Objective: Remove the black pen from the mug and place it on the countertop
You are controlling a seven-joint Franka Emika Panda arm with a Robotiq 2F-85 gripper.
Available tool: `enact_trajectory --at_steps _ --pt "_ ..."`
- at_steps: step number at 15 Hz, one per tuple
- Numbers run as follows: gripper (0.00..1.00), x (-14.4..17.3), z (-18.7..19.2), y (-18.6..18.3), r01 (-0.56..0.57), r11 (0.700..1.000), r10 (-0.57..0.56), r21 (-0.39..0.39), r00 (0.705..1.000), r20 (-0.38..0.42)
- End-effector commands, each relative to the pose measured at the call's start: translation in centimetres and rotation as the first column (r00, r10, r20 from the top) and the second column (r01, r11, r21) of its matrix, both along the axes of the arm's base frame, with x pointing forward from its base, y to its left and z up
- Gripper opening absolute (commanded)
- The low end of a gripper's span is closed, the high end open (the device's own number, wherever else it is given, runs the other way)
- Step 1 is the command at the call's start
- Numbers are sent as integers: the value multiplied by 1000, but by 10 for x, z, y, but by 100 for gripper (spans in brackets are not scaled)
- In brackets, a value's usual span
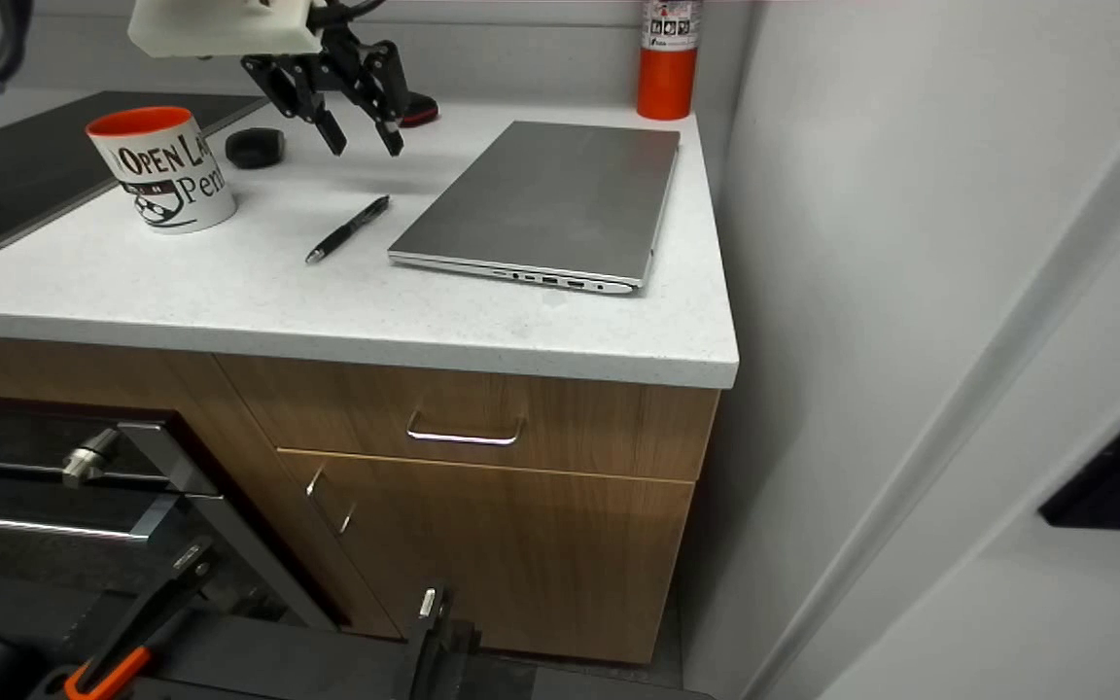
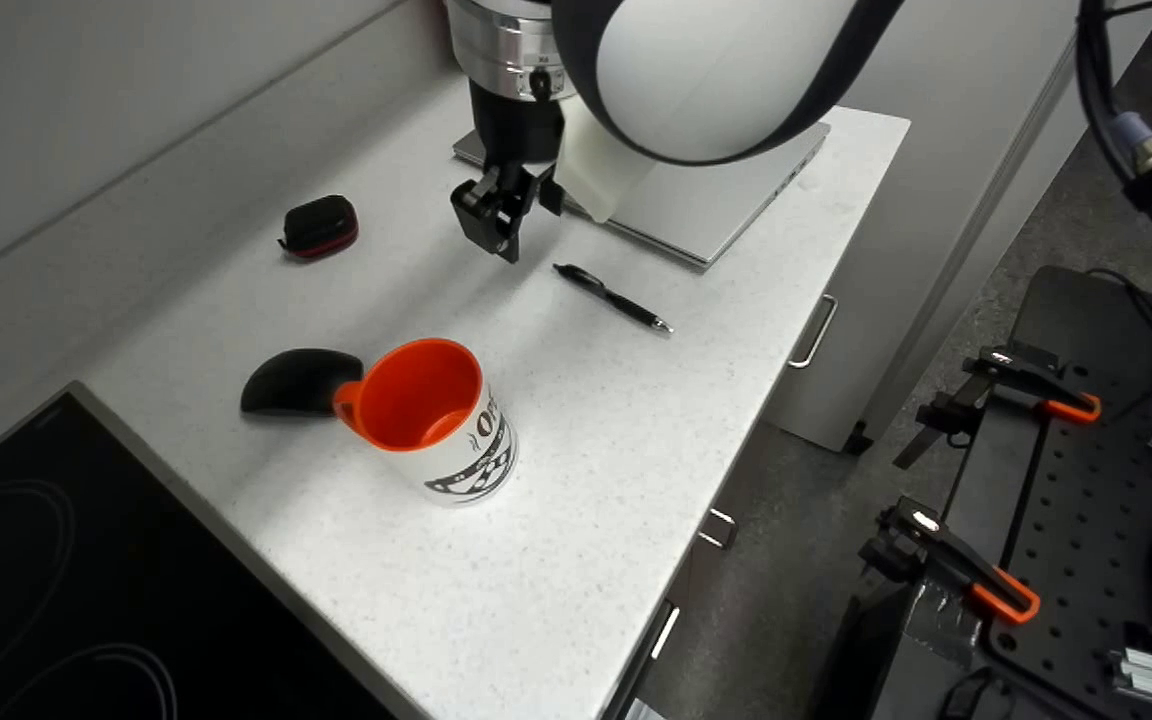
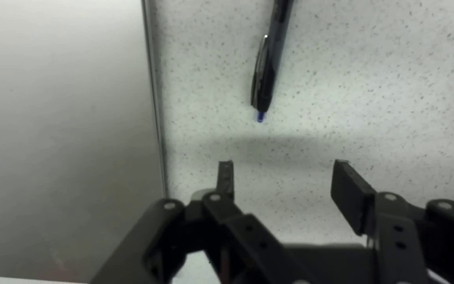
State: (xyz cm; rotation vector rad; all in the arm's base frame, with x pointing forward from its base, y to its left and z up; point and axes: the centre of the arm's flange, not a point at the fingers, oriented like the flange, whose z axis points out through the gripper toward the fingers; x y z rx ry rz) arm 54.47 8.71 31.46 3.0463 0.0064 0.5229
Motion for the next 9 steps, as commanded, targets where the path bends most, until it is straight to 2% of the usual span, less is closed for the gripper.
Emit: enact_trajectory --at_steps 1,3,4,5,9 --pt "99 8 2 2 30 999 -30 24 999 28" --pt "100 9 5 1 36 998 -37 45 999 22" --pt "100 7 7 2 22 997 -23 80 1000 9" --pt "100 3 3 -1 30 999 -30 32 1000 1" --pt "100 2 4 4 31 998 -31 61 999 -6"
